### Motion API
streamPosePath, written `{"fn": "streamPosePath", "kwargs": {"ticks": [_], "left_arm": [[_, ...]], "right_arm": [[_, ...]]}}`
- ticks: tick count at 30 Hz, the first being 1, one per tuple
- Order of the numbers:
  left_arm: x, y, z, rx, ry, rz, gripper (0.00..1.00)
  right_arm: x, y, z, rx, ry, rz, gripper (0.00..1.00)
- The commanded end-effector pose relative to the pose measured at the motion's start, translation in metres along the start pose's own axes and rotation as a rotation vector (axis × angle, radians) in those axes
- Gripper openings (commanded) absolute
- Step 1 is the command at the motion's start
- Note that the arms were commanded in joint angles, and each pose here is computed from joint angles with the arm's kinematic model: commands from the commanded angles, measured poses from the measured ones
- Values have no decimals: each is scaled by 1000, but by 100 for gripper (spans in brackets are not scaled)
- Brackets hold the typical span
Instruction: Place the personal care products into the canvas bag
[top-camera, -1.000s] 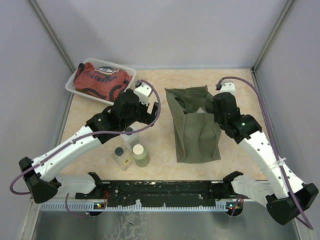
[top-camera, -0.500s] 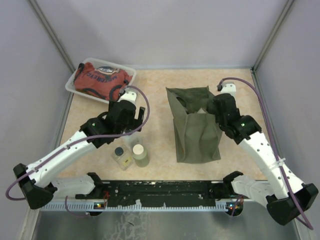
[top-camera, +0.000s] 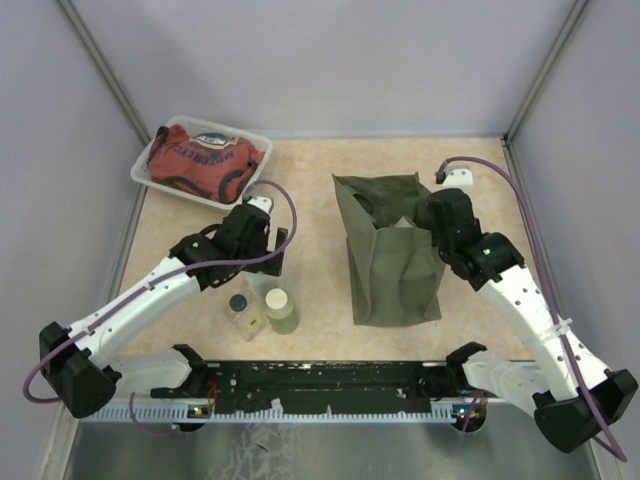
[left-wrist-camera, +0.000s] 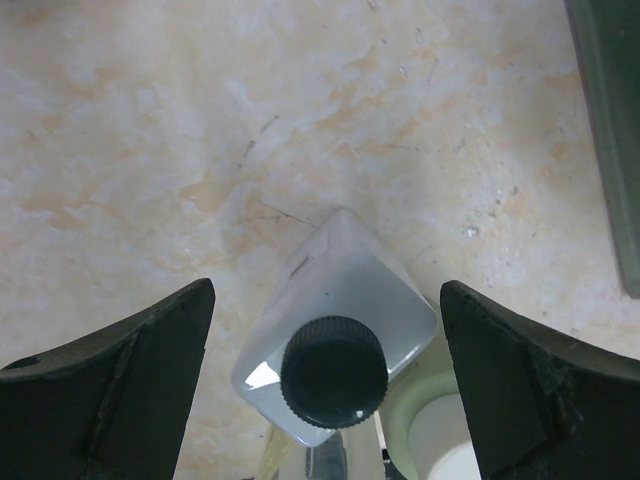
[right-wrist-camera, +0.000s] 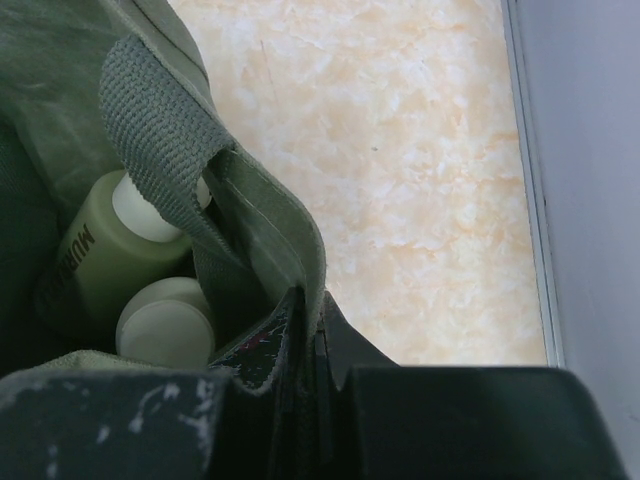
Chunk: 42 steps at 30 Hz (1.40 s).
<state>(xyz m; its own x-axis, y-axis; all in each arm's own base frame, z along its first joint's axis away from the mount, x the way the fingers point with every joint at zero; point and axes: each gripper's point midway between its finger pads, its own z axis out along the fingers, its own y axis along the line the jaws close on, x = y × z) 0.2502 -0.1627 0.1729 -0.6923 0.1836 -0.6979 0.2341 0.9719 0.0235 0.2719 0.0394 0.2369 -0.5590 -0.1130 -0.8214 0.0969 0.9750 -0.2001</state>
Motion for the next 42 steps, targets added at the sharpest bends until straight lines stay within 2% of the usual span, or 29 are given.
{"fn": "streamPosePath", "kwargs": {"ticks": [1,9,15,17,20,24,28,31,36,42], "left_arm": [[22,-25,-1,148,91,17,100],[56,-23,-6,147,199,-8,100],[60,-21,-2,124,197,-7,99],[60,-20,2,108,203,1,88],[56,-20,4,99,193,-4,47],[46,-18,4,90,153,2,2],[7,-23,-4,110,27,4,0],[-43,-31,-27,163,-111,8,0],[-140,-58,-96,362,-438,24,0],[-203,-91,-169,606,-688,79,0]], "right_arm": [[6,-11,-4,41,8,-26,0],[6,-10,-3,41,13,-27,0],[7,-7,-1,36,19,-30,0],[8,-8,-1,37,22,-32,0],[9,-8,-1,40,22,-33,0],[10,-8,0,38,24,-35,0],[11,-7,0,36,27,-37,0],[12,-7,1,37,31,-41,0],[13,-7,0,36,33,-36,0],[12,-9,-3,36,27,-31,0]]}}
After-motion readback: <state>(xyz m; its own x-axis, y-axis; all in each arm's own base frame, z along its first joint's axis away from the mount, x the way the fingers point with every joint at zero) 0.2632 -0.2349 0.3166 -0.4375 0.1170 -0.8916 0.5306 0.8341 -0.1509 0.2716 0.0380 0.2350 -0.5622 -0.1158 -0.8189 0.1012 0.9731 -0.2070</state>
